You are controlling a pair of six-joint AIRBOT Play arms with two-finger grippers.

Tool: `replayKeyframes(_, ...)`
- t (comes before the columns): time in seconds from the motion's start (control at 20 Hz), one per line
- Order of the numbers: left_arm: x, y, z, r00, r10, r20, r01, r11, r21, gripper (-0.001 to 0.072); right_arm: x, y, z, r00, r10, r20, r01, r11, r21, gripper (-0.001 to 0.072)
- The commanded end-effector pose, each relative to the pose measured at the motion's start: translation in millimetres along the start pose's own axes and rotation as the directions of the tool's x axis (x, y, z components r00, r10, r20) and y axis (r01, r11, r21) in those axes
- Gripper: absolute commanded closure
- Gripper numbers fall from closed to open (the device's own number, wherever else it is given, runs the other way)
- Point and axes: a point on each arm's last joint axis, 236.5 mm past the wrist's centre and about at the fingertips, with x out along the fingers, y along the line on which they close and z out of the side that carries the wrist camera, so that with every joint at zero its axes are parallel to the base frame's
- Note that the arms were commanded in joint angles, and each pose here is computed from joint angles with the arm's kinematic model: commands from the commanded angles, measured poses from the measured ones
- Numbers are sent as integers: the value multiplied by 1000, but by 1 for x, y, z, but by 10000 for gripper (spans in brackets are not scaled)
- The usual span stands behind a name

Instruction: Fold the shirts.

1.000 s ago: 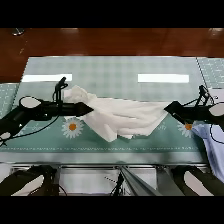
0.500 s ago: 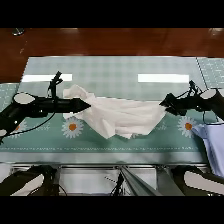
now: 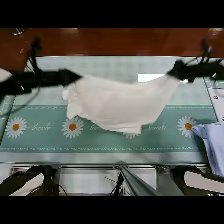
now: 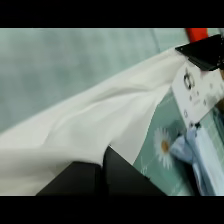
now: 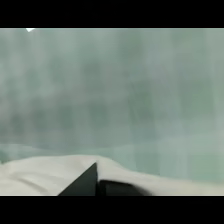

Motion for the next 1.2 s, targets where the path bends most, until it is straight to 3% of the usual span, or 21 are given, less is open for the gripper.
replayKeyframes(0.0,-75,-105,124,963,-82,258,16,969,247,689,-137,135,88,945,149,291,-56,951,-306,693)
replayKeyframes(0.15,-147,-188,164,918,-99,383,-46,935,352,689,-259,218,81,858,229,459,31,870,-492,693)
replayKeyframes(0.4,-231,-231,131,880,122,458,-344,830,439,689,-376,255,-10,779,218,588,219,784,-580,693)
replayKeyframes(0.6,-265,-262,87,860,132,492,-392,788,475,689,-434,260,-59,704,192,684,346,749,-566,693)
replayKeyframes(0.75,-272,-271,56,880,152,450,-390,772,502,689,-443,253,-79,706,159,690,375,743,-555,693)
replayKeyframes(0.9,-260,-252,39,909,205,363,-374,785,494,688,-420,236,-85,774,99,626,352,755,-554,693)
replayKeyframes(1.15,-172,-117,1,949,316,28,-309,903,299,688,-313,174,-76,919,-8,393,221,838,-499,693)
